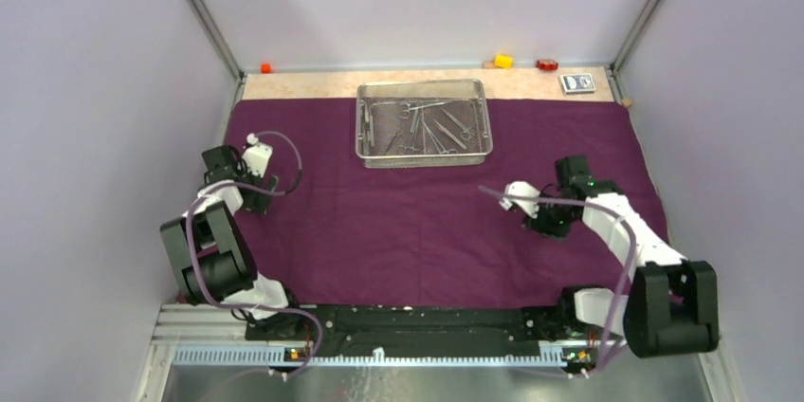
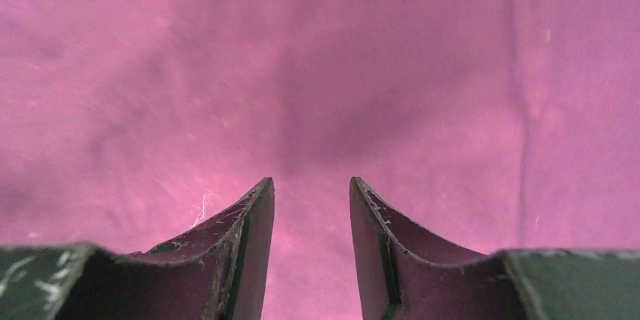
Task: Open and lay out the surgical kit
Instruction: Smooth out the surgical kit at the center of the board, then move the container from the surgical kit.
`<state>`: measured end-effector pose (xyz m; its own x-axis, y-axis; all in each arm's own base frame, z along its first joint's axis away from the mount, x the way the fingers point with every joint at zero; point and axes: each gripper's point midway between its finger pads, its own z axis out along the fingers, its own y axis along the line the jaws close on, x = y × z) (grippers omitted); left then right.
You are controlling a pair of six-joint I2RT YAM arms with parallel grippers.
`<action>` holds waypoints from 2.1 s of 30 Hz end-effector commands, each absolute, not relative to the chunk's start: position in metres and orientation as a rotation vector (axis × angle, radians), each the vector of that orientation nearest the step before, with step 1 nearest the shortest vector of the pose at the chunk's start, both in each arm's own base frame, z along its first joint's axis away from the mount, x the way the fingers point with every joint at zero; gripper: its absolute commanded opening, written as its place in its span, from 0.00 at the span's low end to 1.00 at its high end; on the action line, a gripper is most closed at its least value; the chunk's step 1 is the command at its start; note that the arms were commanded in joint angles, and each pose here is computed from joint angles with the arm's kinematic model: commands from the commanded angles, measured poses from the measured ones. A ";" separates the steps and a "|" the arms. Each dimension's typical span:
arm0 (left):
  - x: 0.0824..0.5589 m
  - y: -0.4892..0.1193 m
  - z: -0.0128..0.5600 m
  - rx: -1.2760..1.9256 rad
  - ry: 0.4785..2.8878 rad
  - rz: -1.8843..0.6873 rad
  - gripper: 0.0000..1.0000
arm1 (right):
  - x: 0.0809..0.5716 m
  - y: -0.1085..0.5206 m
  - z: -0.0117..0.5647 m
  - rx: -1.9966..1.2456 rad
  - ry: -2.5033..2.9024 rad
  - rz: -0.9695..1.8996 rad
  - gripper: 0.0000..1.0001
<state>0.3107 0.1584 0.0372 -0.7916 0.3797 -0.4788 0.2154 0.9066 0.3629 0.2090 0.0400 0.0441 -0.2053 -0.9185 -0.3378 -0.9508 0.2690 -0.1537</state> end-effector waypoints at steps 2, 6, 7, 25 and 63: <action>0.268 0.159 0.005 0.478 2.658 0.347 0.99 | 0.221 -0.003 0.037 -1.592 2.251 0.147 0.41; 0.263 0.148 0.006 0.497 2.657 0.276 0.99 | 0.210 -0.030 0.022 -1.550 2.343 0.134 0.41; 0.262 0.145 0.008 0.503 2.652 0.259 0.99 | 0.207 -0.036 0.019 -1.540 2.360 0.130 0.41; 0.324 0.135 0.104 0.347 2.370 0.176 0.99 | 0.209 -0.047 0.069 -1.466 2.325 0.100 0.40; 0.399 0.065 0.161 0.197 2.087 -0.381 0.99 | 0.535 0.145 0.107 -0.354 2.301 0.406 0.56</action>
